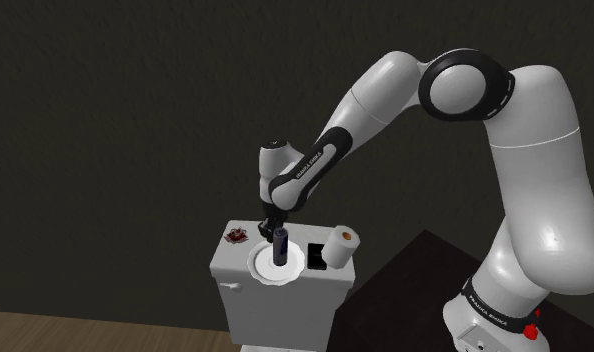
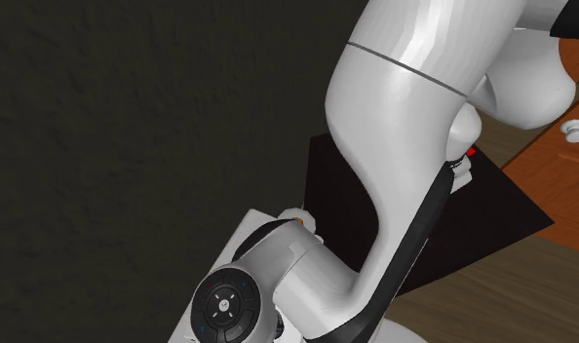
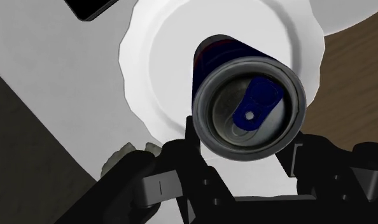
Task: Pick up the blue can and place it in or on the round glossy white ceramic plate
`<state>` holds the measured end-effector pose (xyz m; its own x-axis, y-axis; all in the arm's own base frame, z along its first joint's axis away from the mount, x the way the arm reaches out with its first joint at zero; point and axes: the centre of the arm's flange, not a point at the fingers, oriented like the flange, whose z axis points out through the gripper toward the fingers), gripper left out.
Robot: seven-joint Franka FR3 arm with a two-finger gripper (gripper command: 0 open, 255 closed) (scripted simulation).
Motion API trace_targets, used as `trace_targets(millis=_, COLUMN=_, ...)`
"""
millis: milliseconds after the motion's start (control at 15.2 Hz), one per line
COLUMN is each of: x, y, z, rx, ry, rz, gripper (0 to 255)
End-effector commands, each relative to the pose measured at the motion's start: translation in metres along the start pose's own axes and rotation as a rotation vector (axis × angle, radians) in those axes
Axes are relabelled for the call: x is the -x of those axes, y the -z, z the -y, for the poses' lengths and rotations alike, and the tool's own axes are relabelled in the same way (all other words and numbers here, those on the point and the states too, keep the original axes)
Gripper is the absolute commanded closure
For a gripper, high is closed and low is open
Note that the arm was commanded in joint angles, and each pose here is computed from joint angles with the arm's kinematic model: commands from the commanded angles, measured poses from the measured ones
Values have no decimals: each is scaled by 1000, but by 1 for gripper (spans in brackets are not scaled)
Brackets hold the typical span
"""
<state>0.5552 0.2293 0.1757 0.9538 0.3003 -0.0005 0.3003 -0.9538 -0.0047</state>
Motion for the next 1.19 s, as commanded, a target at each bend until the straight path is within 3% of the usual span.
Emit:
trace_targets(millis=0, x=0, y=0, z=0, rx=0, ry=0, rz=-1, gripper=255)
trace_targets(millis=132, x=0, y=0, z=0, rx=0, ry=0, rz=-1, gripper=255)
trace_targets(millis=198, x=0, y=0, z=0, rx=0, ry=0, rz=-1, gripper=0)
trace_targets(millis=528, x=0, y=0, z=0, rx=0, ry=0, rz=-1, gripper=0)
trace_targets(millis=792, x=0, y=50, z=0, rx=0, ry=0, rz=-1, gripper=0)
trace_targets(millis=1122, x=0, y=50, z=0, rx=0, ry=0, rz=-1, gripper=0)
